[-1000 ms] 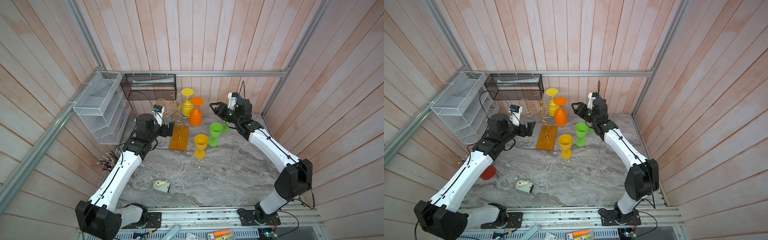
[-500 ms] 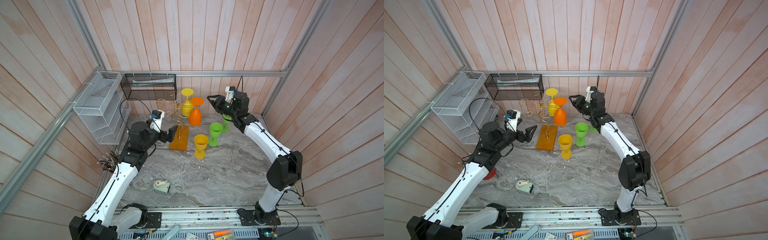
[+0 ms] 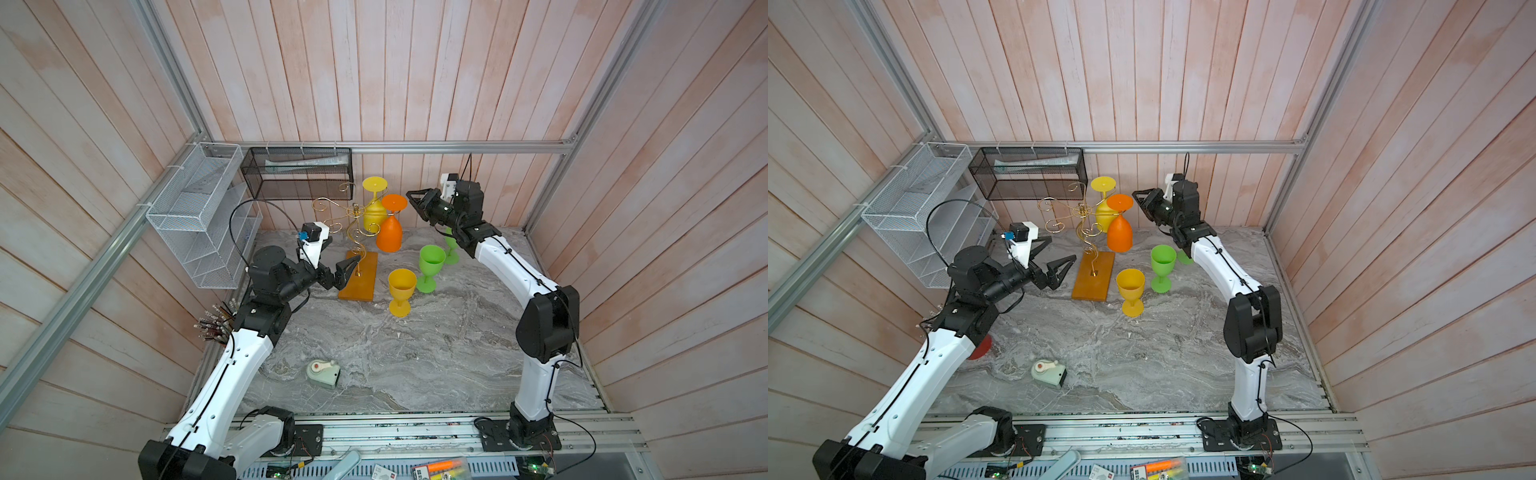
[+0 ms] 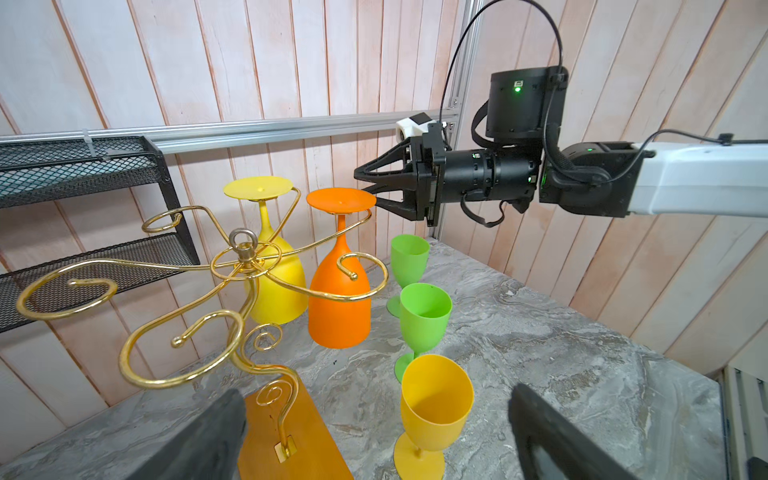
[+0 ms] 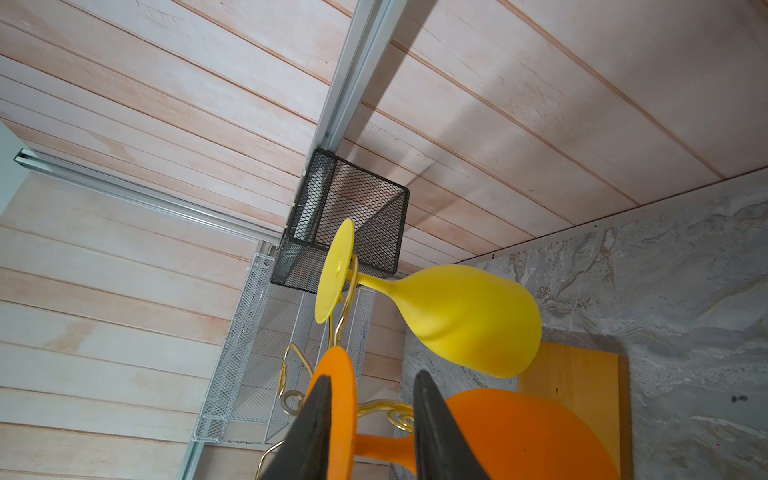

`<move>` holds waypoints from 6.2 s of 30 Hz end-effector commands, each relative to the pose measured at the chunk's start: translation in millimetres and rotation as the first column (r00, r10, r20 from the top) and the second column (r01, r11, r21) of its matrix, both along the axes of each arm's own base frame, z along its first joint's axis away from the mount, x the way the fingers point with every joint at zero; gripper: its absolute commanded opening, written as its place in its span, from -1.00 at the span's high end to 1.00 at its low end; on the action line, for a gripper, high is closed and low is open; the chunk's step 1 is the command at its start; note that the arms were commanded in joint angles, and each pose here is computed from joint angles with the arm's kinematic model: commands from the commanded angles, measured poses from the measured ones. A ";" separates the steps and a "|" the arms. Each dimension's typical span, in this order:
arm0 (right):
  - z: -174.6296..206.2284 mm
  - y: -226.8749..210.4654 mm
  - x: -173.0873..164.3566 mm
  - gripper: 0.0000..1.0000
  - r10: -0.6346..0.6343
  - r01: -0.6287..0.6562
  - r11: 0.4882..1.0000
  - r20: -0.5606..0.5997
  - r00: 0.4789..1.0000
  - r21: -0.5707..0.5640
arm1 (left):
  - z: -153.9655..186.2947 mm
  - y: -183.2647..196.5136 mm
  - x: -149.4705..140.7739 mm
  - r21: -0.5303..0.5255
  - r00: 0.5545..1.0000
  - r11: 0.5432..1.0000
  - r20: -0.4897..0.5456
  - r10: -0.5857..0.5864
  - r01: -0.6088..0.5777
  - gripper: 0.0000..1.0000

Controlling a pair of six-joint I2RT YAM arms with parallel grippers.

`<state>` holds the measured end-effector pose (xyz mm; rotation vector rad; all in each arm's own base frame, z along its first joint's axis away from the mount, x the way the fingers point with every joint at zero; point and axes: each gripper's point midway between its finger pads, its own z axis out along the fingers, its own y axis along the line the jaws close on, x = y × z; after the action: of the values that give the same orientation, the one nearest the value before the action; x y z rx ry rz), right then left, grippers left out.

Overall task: Take the wine glass off the wine glass rack
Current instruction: Pick up the wine glass from the wine glass rack, then place the wine glass at the center of the table.

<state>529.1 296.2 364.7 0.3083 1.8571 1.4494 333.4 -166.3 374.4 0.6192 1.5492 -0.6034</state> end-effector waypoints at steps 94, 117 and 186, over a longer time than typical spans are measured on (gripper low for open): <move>65.6 15.1 19.0 1.00 -0.041 0.033 0.997 0.127 0.991 0.064 | 0.1 4.5 -3.8 -0.037 1.000 0.999 0.004 -0.017 0.017 -0.98; 92.4 -90.5 -13.7 1.00 -0.214 0.224 0.975 0.239 0.947 -0.015 | -8.8 5.0 3.5 -0.028 0.999 1.000 -0.036 -0.001 0.000 -0.99; -12.9 75.2 -340.8 1.00 0.548 0.376 0.562 0.672 0.498 -0.736 | -116.9 29.1 -106.8 -0.010 -0.019 0.690 -0.999 -0.034 -0.724 -1.00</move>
<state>191.1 372.2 341.4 -0.9318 1.4509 0.3912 235.1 -139.7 264.9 -0.9122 2.4422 -1.1355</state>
